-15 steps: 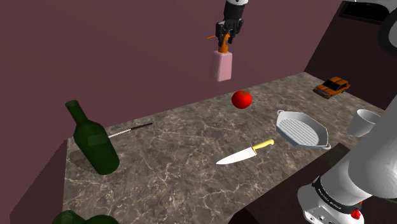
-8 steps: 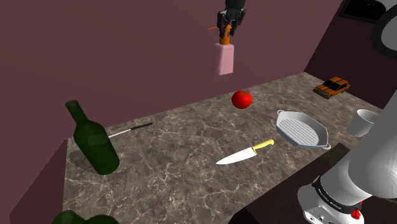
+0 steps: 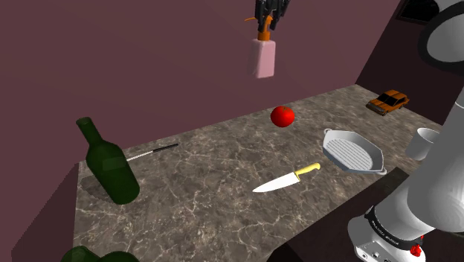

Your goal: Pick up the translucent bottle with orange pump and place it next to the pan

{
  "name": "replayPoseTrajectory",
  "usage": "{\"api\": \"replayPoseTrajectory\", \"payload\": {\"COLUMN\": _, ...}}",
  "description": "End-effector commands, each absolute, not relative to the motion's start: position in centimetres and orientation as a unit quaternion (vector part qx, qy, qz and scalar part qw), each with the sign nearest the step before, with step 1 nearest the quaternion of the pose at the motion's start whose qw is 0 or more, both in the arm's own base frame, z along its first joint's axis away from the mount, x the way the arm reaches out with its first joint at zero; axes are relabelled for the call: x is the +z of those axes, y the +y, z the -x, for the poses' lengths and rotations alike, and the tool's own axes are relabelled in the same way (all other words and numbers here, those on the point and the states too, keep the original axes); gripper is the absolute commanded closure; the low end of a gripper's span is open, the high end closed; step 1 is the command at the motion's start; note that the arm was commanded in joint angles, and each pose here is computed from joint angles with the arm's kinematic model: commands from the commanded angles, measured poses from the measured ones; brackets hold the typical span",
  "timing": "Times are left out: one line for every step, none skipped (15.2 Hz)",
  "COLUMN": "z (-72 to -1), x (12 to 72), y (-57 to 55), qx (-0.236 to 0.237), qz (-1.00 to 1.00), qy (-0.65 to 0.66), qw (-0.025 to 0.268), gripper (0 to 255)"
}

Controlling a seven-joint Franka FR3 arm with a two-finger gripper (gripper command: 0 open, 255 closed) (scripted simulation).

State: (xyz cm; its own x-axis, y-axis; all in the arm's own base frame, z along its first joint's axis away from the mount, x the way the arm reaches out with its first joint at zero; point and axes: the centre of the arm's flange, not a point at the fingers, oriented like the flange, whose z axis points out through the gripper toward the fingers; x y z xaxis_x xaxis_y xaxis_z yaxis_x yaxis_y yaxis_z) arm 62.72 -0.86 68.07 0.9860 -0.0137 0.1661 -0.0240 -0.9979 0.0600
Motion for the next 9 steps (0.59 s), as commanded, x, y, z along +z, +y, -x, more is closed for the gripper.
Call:
{"api": "replayPoseTrajectory", "payload": {"z": -62.7, "x": 69.2, "y": -0.9, "qx": 0.083, "qz": -0.996, "qy": -0.01, "qw": 0.031, "gripper": 255}}
{"api": "replayPoseTrajectory", "payload": {"z": -62.7, "x": 69.4, "y": -0.9, "qx": 0.083, "qz": -0.996, "qy": -0.01, "qw": 0.031, "gripper": 255}}
{"api": "replayPoseTrajectory", "payload": {"z": -61.9, "x": 69.4, "y": -2.0, "qx": 0.083, "qz": -0.996, "qy": -0.01, "qw": 0.031, "gripper": 255}}
{"api": "replayPoseTrajectory", "payload": {"z": -61.2, "x": 69.4, "y": -3.1, "qx": 0.083, "qz": -0.996, "qy": -0.01, "qw": 0.031, "gripper": 255}}
{"api": "replayPoseTrajectory", "payload": {"z": -60.5, "x": 69.4, "y": -4.2, "qx": 0.083, "qz": -0.996, "qy": -0.01, "qw": 0.031, "gripper": 255}}
{"api": "replayPoseTrajectory", "payload": {"z": -59.7, "x": 69.4, "y": -5.3, "qx": 0.083, "qz": -0.996, "qy": -0.01, "qw": 0.031, "gripper": 255}}
{"api": "replayPoseTrajectory", "payload": {"z": -59.0, "x": 69.4, "y": -6.4, "qx": 0.083, "qz": -0.996, "qy": -0.01, "qw": 0.031, "gripper": 255}}
{"api": "replayPoseTrajectory", "payload": {"z": -58.2, "x": 69.4, "y": -7.5, "qx": 0.083, "qz": -0.996, "qy": -0.01, "qw": 0.031, "gripper": 255}}
{"api": "replayPoseTrajectory", "payload": {"z": -57.5, "x": 69.4, "y": -8.6, "qx": 0.083, "qz": -0.996, "qy": -0.01, "qw": 0.031, "gripper": 255}}
